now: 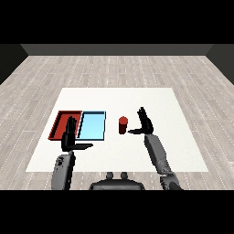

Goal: Pick the red can and put it in the red box

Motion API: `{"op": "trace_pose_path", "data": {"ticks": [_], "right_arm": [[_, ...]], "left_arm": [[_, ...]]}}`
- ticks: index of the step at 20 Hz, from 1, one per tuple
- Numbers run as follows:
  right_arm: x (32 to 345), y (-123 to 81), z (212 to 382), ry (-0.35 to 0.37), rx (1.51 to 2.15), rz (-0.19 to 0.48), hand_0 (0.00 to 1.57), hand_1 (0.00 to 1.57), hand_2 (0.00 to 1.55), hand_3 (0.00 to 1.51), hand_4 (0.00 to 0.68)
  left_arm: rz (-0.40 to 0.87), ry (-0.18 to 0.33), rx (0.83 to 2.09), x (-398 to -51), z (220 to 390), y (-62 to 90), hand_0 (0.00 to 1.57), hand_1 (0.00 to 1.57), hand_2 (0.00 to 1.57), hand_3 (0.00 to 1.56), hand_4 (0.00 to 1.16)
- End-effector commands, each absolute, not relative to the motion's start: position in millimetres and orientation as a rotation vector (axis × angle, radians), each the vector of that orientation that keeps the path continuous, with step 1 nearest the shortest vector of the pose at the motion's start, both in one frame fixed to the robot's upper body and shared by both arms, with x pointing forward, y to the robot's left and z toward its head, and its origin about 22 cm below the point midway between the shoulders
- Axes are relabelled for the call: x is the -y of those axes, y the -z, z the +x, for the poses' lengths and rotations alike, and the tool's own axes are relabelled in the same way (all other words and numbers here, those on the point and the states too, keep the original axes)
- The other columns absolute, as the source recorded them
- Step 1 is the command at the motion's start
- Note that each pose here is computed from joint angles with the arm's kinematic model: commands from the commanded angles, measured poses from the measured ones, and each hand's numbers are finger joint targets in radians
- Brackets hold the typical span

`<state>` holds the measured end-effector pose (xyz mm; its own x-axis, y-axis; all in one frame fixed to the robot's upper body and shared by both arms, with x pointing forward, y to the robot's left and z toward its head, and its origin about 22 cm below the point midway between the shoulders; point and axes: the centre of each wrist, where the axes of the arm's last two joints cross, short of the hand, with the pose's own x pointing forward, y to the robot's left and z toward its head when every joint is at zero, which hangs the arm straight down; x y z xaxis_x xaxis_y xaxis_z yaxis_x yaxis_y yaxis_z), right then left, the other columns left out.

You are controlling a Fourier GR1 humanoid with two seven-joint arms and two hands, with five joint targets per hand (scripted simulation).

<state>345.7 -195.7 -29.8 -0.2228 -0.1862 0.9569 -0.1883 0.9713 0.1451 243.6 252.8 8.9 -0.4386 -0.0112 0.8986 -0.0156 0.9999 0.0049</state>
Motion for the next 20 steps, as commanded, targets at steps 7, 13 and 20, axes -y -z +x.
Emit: {"op": "trace_pose_path", "data": {"ticks": [7,13,20], "right_arm": [[164.9,31.0,348.7,0.024,1.775,0.352,0.0,0.0,0.0,0.0,0.0],[157.7,62.7,347.6,0.002,1.765,0.32,0.0,0.0,0.0,0.0,0.0],[150.6,60.7,331.4,0.054,1.754,0.336,0.0,0.0,0.0,0.0,0.0]], "left_arm": [[-0.044,-0.017,2.013,-263.8,236.0,-14.6,0.0,0.0,0.0,0.0,0.0],[-0.004,-0.028,2.027,-255.2,248.2,-11.7,0.0,0.0,0.0,0.0,0.0],[-0.028,-0.029,2.037,-255.5,251.4,-4.8,0.0,0.0,0.0,0.0,0.0]]}}
